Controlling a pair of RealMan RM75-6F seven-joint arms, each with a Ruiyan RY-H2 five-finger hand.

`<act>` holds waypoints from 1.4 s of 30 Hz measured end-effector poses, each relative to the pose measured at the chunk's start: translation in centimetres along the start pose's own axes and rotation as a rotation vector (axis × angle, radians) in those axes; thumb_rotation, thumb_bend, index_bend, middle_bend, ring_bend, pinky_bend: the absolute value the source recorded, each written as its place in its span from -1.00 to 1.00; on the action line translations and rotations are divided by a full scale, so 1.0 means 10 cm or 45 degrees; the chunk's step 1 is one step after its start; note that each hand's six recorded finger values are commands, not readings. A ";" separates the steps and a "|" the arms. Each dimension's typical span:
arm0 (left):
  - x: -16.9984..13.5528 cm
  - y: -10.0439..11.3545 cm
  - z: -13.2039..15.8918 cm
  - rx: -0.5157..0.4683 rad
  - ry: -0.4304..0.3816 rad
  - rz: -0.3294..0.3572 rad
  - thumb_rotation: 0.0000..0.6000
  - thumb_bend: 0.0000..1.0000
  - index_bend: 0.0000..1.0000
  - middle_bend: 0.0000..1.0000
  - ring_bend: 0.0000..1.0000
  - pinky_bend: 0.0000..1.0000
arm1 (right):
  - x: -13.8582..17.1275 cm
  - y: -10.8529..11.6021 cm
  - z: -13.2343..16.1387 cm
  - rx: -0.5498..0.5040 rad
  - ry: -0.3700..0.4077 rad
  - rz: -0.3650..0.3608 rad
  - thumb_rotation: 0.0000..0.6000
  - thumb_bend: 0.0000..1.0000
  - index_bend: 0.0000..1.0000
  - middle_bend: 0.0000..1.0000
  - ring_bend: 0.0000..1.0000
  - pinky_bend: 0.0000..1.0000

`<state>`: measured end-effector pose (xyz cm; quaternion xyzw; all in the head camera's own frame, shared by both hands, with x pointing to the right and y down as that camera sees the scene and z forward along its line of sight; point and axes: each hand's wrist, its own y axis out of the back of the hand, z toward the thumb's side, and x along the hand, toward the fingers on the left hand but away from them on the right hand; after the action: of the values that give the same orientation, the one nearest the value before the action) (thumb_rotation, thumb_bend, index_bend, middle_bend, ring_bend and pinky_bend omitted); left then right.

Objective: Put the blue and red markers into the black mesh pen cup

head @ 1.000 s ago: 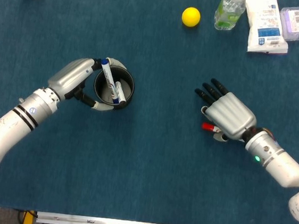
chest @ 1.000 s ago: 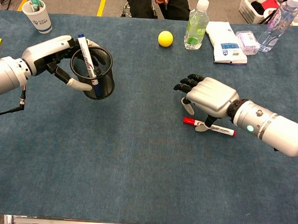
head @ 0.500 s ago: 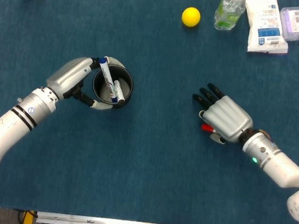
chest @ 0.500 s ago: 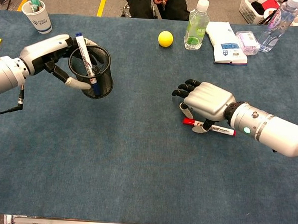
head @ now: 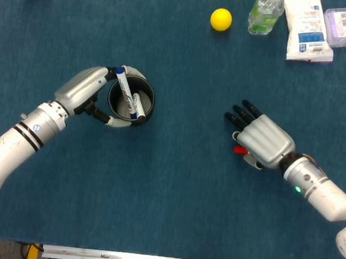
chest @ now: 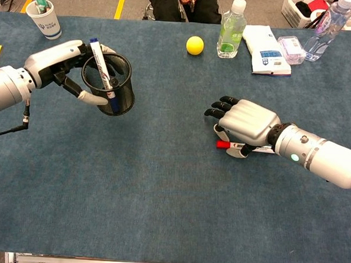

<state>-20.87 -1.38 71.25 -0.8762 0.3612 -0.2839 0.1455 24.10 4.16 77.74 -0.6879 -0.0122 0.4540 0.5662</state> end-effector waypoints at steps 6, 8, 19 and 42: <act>-0.01 -0.01 0.00 0.003 0.001 -0.002 1.00 -0.70 -0.38 -0.34 -0.43 -0.50 | 0.04 0.00 0.01 -0.017 0.004 -0.005 1.00 -0.16 0.11 -0.78 -1.00 -0.97; -0.02 -0.01 0.00 0.004 0.001 -0.001 1.00 -0.70 -0.38 -0.34 -0.43 -0.50 | 0.05 0.02 0.01 -0.031 0.006 -0.012 1.00 -0.14 0.11 -0.77 -1.00 -0.97; -0.02 0.02 0.04 0.013 -0.004 -0.001 1.00 -0.70 -0.38 -0.34 -0.43 -0.50 | 0.19 0.39 -0.09 -0.227 -0.021 -0.146 1.00 -0.14 0.12 -0.73 -1.00 -0.97; 0.11 -0.08 0.19 -0.048 -0.012 -0.040 1.00 -0.70 -0.38 -0.34 -0.43 -0.50 | 0.33 1.95 -0.23 -0.724 0.082 -0.709 1.00 -0.14 0.15 -0.68 -1.00 -0.97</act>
<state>-18.66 -1.49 70.52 -0.8858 0.3518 -0.2752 0.1262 17.82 -2.82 60.20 -0.8013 -0.3058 0.2400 0.4548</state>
